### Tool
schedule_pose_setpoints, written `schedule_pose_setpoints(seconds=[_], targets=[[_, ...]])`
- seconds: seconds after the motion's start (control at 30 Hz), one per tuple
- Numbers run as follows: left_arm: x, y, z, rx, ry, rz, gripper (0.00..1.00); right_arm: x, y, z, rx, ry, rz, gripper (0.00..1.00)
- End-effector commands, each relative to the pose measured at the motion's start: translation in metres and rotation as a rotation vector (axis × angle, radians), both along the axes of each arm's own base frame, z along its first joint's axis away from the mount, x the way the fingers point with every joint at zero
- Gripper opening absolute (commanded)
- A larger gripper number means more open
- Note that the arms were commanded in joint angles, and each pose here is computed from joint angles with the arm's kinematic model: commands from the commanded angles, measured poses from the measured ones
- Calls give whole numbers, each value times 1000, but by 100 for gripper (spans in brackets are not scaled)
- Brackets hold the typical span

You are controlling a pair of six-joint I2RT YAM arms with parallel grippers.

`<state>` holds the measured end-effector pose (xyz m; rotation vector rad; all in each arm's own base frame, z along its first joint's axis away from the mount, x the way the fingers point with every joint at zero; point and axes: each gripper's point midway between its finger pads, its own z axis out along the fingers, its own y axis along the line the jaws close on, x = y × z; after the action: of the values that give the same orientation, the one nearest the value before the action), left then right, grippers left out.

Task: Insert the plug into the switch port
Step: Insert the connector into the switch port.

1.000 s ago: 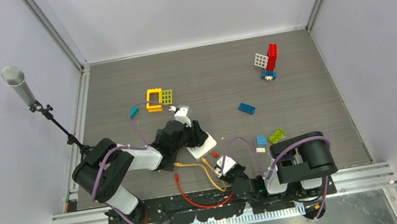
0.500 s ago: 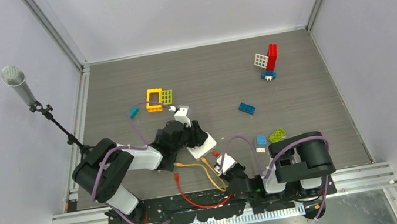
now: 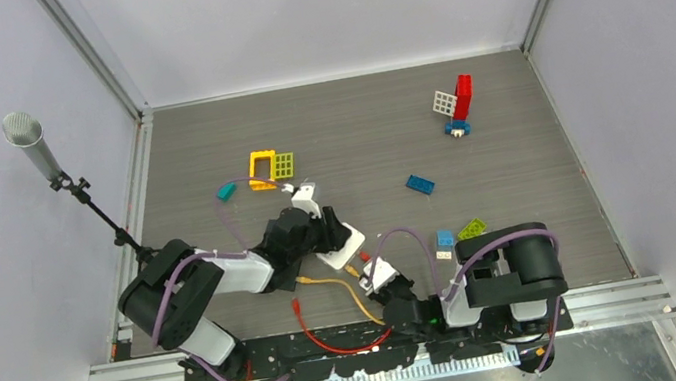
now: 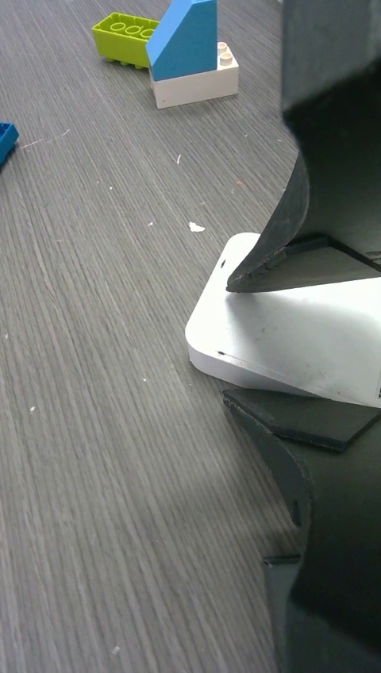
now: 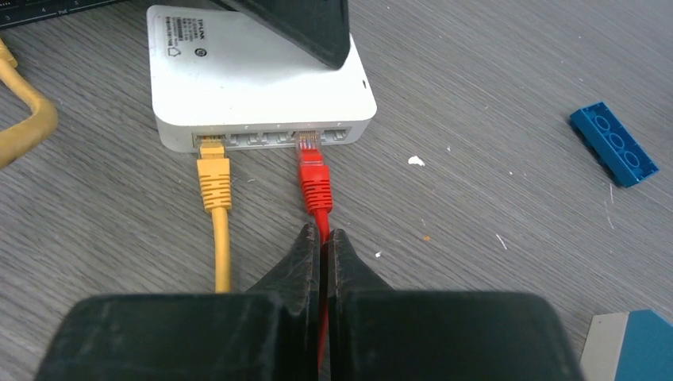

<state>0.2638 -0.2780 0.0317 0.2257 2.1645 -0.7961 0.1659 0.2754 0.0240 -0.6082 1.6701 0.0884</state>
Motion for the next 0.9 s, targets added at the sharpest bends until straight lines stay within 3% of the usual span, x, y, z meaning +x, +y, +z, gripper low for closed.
schedule_pose_setpoints(seconds=[0.0, 0.43, 0.87], targets=[[-39, 31, -45, 137, 154, -2, 49, 7, 11, 17, 81, -17, -36, 0], [-53, 24, -57, 139, 190, -36, 50, 5, 26, 11, 87, -6, 35, 0], [-58, 13, -63, 133, 180, -102, 49, 16, 6, 2, 69, 21, 75, 0]])
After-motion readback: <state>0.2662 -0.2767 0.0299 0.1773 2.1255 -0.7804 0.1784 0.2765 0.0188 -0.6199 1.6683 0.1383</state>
